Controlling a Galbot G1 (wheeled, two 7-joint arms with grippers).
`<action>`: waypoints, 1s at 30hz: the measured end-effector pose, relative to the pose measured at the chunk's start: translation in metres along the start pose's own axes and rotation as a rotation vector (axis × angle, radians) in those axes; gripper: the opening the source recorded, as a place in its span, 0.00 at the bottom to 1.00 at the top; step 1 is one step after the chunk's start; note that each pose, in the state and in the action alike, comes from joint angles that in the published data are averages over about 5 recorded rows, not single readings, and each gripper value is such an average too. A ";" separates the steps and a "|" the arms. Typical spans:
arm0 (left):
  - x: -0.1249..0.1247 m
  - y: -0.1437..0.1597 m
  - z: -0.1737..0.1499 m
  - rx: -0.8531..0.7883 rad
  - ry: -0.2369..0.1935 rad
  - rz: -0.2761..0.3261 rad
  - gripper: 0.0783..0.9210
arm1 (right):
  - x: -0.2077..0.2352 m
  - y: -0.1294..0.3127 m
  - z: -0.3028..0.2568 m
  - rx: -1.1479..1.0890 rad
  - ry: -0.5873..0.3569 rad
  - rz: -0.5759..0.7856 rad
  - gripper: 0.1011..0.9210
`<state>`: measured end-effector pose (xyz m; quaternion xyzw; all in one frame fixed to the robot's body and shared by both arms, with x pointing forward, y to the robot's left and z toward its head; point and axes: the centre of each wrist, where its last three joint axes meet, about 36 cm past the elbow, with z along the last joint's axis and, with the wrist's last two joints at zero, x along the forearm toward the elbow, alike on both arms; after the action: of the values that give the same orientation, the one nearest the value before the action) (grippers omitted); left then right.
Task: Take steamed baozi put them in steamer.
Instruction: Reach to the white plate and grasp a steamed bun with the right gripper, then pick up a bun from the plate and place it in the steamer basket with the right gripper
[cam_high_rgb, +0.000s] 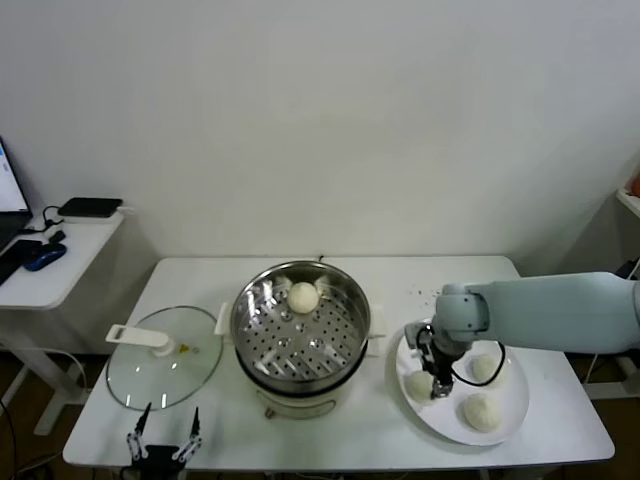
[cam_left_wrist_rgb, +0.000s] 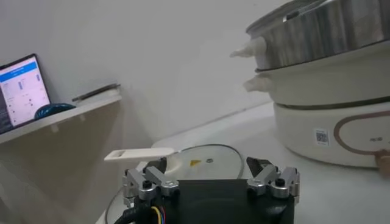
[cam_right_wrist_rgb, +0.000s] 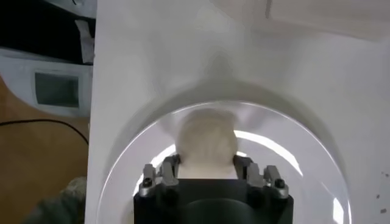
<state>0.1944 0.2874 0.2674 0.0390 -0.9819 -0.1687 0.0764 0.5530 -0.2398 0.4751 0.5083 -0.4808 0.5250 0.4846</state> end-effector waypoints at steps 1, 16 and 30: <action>0.000 0.000 0.000 -0.001 -0.002 0.000 0.88 | 0.002 0.000 0.000 0.000 -0.001 0.000 0.49; -0.002 0.000 -0.007 -0.010 -0.019 0.015 0.88 | 0.115 -0.008 -0.008 0.029 -0.042 0.036 0.48; -0.002 -0.002 -0.013 -0.018 -0.036 0.033 0.88 | 0.244 -0.020 -0.065 0.058 -0.113 0.116 0.48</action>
<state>0.1988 0.2811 0.2784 0.0192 -0.9821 -0.1770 0.0621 0.5653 -0.1690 0.7184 0.5225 -0.5205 0.5363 0.4104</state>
